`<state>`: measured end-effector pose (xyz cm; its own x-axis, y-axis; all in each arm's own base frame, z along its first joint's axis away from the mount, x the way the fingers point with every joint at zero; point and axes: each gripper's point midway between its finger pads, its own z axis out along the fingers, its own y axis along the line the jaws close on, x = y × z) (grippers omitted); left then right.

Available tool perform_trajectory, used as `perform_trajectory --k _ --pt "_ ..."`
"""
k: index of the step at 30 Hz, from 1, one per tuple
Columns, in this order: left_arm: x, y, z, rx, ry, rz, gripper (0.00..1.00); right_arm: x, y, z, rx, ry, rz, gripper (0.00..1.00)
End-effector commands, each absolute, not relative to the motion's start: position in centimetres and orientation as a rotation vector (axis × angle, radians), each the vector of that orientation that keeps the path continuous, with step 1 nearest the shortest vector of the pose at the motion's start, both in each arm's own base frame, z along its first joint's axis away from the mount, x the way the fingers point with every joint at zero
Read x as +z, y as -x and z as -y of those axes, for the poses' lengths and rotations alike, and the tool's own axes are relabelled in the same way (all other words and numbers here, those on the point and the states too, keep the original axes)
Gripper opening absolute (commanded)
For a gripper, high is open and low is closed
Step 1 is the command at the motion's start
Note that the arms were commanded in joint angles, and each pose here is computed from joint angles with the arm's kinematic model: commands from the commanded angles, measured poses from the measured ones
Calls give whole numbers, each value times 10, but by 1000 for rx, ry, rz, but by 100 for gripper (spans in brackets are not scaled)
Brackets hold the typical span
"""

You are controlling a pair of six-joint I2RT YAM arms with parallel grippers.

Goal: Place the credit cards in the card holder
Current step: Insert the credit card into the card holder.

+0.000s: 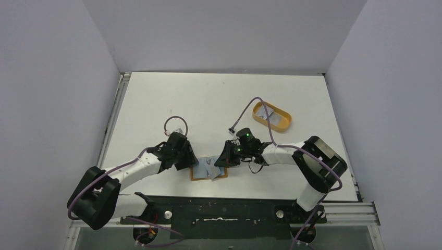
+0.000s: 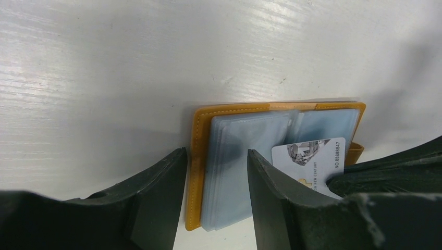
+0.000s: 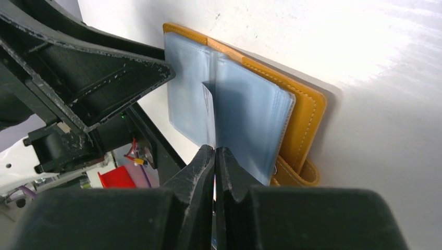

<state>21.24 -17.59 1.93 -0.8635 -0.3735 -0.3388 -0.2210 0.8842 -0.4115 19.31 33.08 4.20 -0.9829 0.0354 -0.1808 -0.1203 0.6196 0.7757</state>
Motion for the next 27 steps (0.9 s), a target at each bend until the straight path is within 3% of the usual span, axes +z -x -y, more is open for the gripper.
perform_trajectory --k 1,17,27 --pt "5 -202 170 -475 436 -2685 44 57 -207 -348 1374 70 -2566 0" --pt "1 -202 171 -481 434 -2687 41 54 -213 -365 1431 0 -2533 0" --pt "-12 -199 165 -425 420 -2723 35 77 -210 -335 1310 34 -2523 0"
